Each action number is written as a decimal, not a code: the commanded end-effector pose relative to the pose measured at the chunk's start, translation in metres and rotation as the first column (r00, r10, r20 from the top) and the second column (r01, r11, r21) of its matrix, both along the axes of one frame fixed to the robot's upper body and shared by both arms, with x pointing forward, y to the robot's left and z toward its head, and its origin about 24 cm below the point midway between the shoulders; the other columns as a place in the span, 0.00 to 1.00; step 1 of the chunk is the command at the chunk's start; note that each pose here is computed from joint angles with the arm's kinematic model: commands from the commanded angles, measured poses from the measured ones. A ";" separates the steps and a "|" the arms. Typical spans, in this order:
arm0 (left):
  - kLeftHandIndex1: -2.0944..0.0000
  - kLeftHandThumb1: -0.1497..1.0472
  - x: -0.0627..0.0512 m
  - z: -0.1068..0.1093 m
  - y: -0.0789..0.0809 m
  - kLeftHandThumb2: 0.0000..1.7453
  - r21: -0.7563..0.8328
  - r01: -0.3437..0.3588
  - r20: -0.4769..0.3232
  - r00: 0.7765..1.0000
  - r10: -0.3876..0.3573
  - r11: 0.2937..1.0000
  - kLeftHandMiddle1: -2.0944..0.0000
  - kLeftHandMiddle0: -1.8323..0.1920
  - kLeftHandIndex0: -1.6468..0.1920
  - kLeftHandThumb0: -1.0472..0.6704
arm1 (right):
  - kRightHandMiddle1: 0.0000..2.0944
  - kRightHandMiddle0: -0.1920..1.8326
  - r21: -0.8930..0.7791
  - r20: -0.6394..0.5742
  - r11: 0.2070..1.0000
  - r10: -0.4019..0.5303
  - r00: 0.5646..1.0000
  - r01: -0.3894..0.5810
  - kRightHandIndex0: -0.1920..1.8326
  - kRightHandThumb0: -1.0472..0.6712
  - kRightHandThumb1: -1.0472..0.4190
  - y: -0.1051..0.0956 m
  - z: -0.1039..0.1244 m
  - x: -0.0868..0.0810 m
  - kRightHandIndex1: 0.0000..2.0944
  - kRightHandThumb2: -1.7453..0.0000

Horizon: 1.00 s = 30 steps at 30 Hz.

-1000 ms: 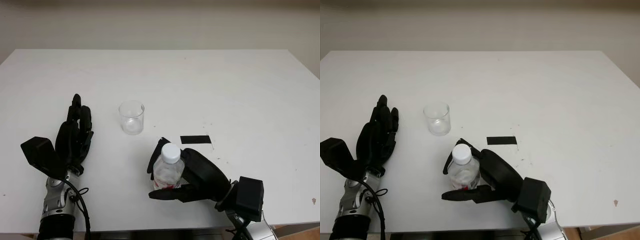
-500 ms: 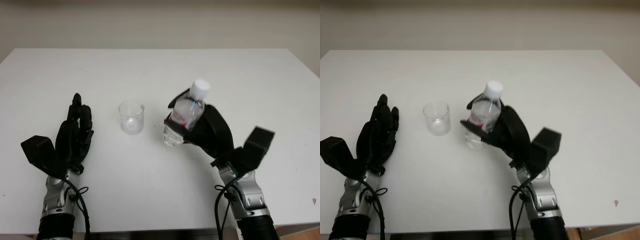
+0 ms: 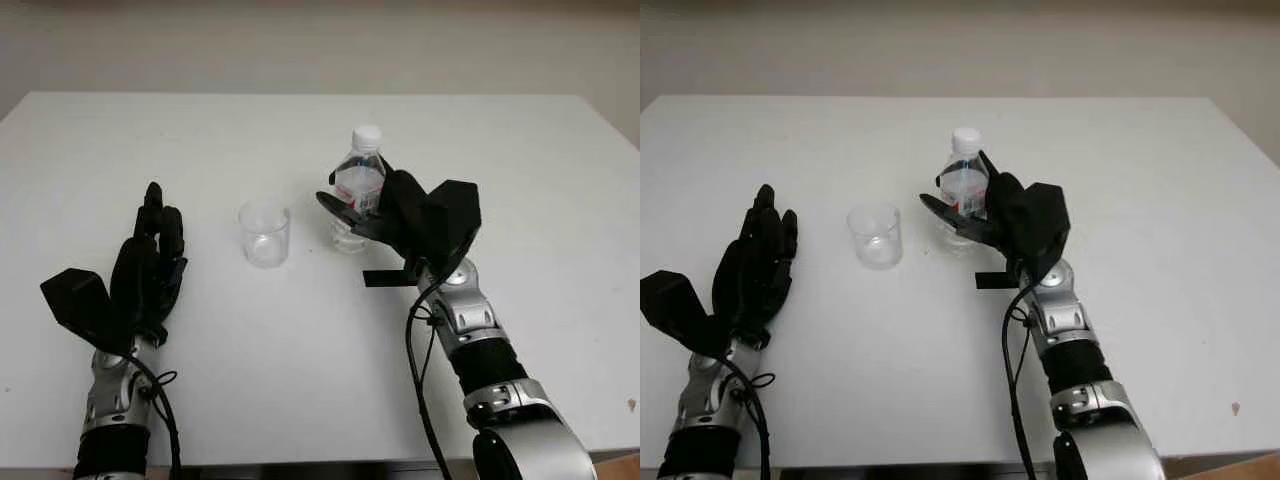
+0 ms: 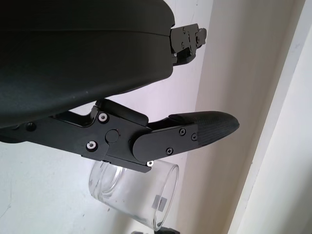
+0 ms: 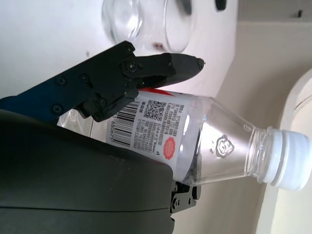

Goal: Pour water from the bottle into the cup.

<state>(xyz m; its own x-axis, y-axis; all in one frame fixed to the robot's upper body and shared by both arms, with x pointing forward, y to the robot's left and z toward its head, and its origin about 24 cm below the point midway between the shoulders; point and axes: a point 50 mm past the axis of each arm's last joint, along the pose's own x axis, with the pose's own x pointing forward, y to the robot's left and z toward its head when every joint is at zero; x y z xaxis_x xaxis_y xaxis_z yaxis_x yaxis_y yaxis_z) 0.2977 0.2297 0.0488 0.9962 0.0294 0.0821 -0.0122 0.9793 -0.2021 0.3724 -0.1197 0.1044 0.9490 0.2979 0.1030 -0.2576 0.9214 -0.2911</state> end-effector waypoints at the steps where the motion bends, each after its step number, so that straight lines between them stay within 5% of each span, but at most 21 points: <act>1: 0.97 1.00 -0.004 -0.009 0.001 0.33 -0.006 -0.004 -0.038 0.999 0.004 1.000 0.97 0.98 0.97 0.20 | 1.00 0.89 -0.047 0.060 0.999 -0.012 0.998 0.014 0.96 0.54 0.18 0.001 0.014 0.008 1.00 0.59; 8: 0.97 1.00 -0.004 -0.011 0.000 0.34 -0.010 -0.003 -0.038 0.999 0.002 1.000 0.97 0.97 0.97 0.21 | 1.00 0.78 -0.185 0.155 0.980 -0.050 0.987 0.079 0.87 0.55 0.23 0.001 0.025 0.022 1.00 0.54; 18: 0.98 1.00 -0.004 -0.013 -0.003 0.33 -0.015 0.001 -0.040 0.999 -0.002 1.000 0.97 0.97 0.98 0.20 | 1.00 0.65 -0.422 0.333 0.872 -0.104 0.937 0.247 0.71 0.53 0.17 0.008 0.034 0.029 1.00 0.68; 30: 0.98 1.00 -0.004 -0.016 -0.008 0.34 -0.018 -0.005 -0.048 0.999 0.004 1.000 0.97 0.97 0.98 0.20 | 1.00 0.50 -0.644 0.490 0.679 0.011 0.872 0.353 0.71 0.49 0.12 0.030 0.048 0.034 1.00 0.80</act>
<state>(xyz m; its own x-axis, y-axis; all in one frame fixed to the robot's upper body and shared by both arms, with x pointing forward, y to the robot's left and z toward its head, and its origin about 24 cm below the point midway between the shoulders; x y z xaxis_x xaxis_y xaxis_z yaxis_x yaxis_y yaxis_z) 0.2987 0.2267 0.0488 0.9947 0.0363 0.0966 -0.0163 0.9795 -0.2006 0.4041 -0.0957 0.1393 0.9151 0.2746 0.2952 0.1631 0.4174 -0.8939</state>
